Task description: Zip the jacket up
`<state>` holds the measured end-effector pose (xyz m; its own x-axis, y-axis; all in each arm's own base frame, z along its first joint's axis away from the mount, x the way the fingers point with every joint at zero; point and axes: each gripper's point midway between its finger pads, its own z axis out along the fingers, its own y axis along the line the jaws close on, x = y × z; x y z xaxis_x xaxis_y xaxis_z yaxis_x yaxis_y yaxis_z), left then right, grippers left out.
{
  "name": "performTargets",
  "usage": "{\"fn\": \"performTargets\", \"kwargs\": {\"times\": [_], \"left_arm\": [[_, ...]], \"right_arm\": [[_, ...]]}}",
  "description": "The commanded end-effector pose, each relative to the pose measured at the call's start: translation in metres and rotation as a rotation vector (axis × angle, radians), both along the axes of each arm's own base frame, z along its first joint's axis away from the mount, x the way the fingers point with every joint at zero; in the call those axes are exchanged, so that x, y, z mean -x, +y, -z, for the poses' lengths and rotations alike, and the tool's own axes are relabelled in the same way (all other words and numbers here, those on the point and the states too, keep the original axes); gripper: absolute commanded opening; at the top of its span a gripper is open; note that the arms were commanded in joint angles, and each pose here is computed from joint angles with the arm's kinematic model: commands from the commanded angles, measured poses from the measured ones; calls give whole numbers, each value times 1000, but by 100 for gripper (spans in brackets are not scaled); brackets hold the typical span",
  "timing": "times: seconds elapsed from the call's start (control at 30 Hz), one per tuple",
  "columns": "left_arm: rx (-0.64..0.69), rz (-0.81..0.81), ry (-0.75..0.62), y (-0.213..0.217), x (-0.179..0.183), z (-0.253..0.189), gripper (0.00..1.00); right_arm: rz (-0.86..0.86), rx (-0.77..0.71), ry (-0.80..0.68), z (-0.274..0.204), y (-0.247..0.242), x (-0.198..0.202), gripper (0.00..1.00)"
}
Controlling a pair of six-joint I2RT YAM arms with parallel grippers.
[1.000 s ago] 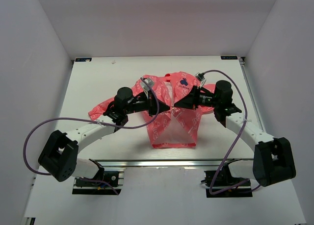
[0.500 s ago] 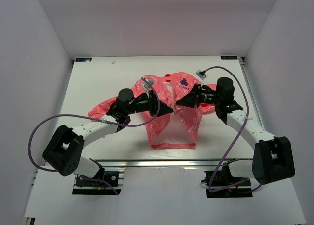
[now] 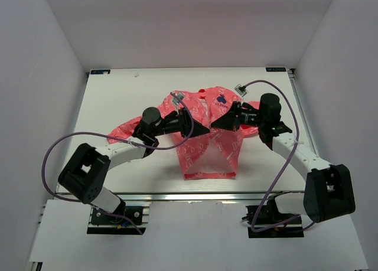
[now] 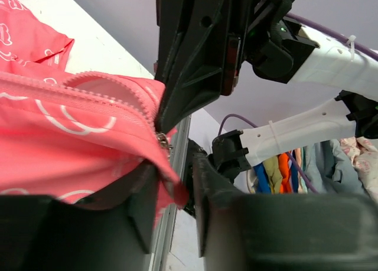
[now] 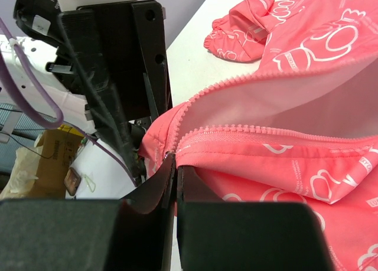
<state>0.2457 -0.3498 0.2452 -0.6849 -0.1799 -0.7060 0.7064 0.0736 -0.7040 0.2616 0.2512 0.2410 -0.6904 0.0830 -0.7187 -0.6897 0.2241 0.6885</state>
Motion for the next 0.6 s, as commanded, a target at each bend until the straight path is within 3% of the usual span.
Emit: {"fn": "performTargets", "kwargs": {"times": [0.0, 0.07, 0.1, 0.13, 0.27, 0.4, 0.57], "left_arm": [[60, 35, -52, 0, 5, -19, 36], [76, 44, -45, -1, 5, -20, 25], [81, 47, -42, -1, 5, -20, 12], [88, 53, -37, -1, 6, -20, 7], [79, 49, -15, -1, 4, -13, 0], [50, 42, -2, -2, 2, -4, 0], [-85, 19, 49, 1, 2, 25, 0]], "right_arm": [[-14, -23, -75, -19, 2, 2, 0], [-10, -27, -82, -21, 2, 2, 0], [-10, -28, -81, -22, 2, 2, 0], [-9, -27, -81, -21, 2, 2, 0], [-12, -29, -84, -23, 2, 4, 0], [16, -32, -94, -27, 1, 1, 0], [138, -54, -103, -45, -1, -19, 0]]}}
